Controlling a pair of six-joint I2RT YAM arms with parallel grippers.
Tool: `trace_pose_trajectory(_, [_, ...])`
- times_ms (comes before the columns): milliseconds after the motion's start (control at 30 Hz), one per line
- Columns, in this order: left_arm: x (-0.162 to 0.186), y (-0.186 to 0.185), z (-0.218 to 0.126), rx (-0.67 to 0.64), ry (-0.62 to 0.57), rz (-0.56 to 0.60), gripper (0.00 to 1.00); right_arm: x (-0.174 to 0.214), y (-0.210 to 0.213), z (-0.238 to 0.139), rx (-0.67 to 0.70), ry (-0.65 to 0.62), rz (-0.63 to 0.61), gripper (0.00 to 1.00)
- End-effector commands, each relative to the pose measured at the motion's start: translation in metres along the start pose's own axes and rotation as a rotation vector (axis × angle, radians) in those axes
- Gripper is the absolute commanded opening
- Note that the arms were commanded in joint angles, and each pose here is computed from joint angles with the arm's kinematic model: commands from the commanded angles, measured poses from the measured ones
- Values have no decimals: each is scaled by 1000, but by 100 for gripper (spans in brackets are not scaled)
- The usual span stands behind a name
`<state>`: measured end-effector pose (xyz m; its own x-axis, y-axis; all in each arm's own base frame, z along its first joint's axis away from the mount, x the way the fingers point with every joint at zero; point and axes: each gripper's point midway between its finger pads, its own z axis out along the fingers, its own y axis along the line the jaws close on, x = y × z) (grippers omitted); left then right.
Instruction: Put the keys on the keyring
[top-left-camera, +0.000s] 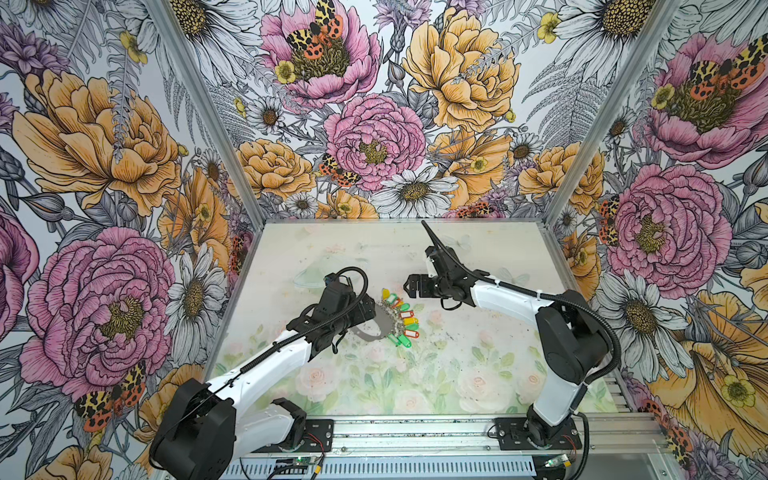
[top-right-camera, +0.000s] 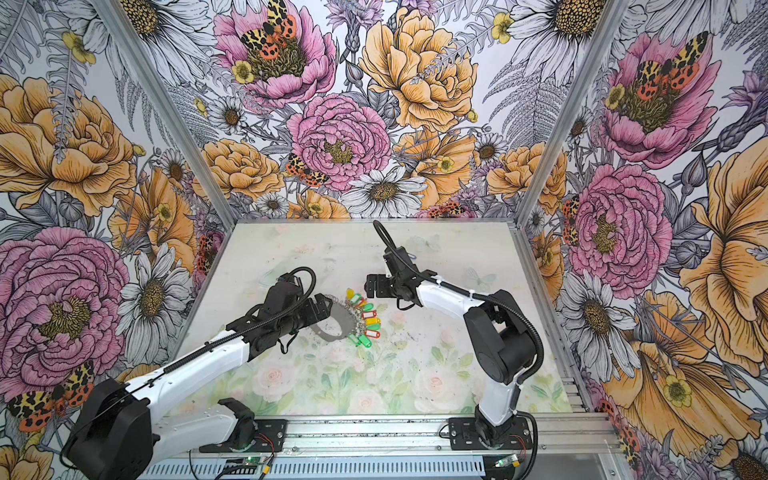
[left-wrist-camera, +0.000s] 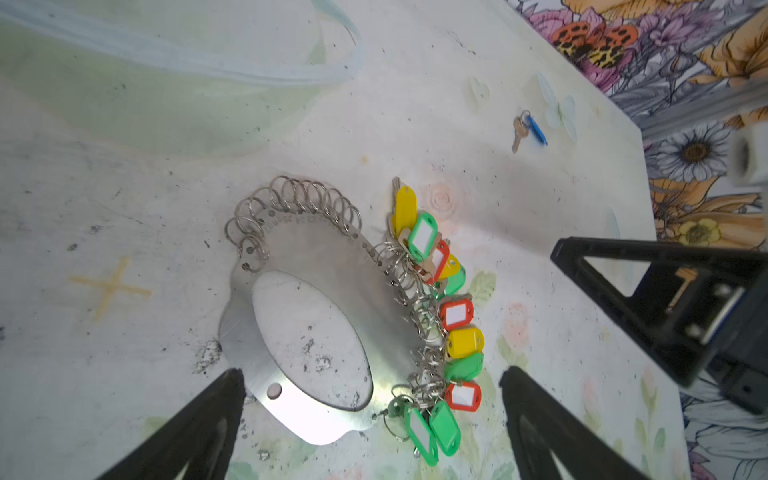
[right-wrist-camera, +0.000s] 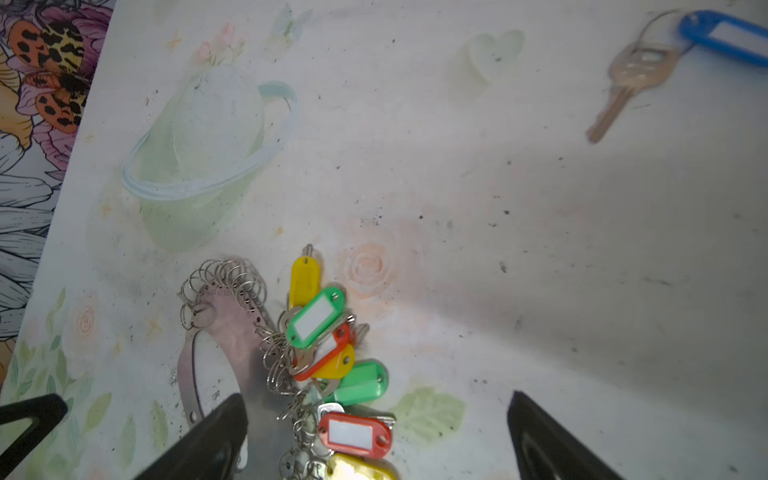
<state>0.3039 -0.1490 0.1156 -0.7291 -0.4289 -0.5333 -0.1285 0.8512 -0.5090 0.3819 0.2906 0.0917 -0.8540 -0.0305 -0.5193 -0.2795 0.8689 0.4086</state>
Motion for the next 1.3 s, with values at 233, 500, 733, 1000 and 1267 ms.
trace_pose_trajectory(233, [7, 9, 34, 67, 92, -111, 82, 38, 39, 41, -86, 138, -48, 78])
trace_pose_trajectory(500, [9, -4, 65, 104, 157, -131, 72, 79, 26, 39, -55, 211, -47, 67])
trace_pose_trajectory(733, [6, -9, 90, 87, 186, -116, 70, 122, 38, 29, -72, 284, -80, 62])
trace_pose_trajectory(1000, [5, 13, 117, 28, 226, -119, 66, 159, 98, 6, -176, 320, -181, 56])
trace_pose_trajectory(1267, [-5, 11, 84, 24, 145, -71, 64, 86, 67, -10, -79, 117, -215, 56])
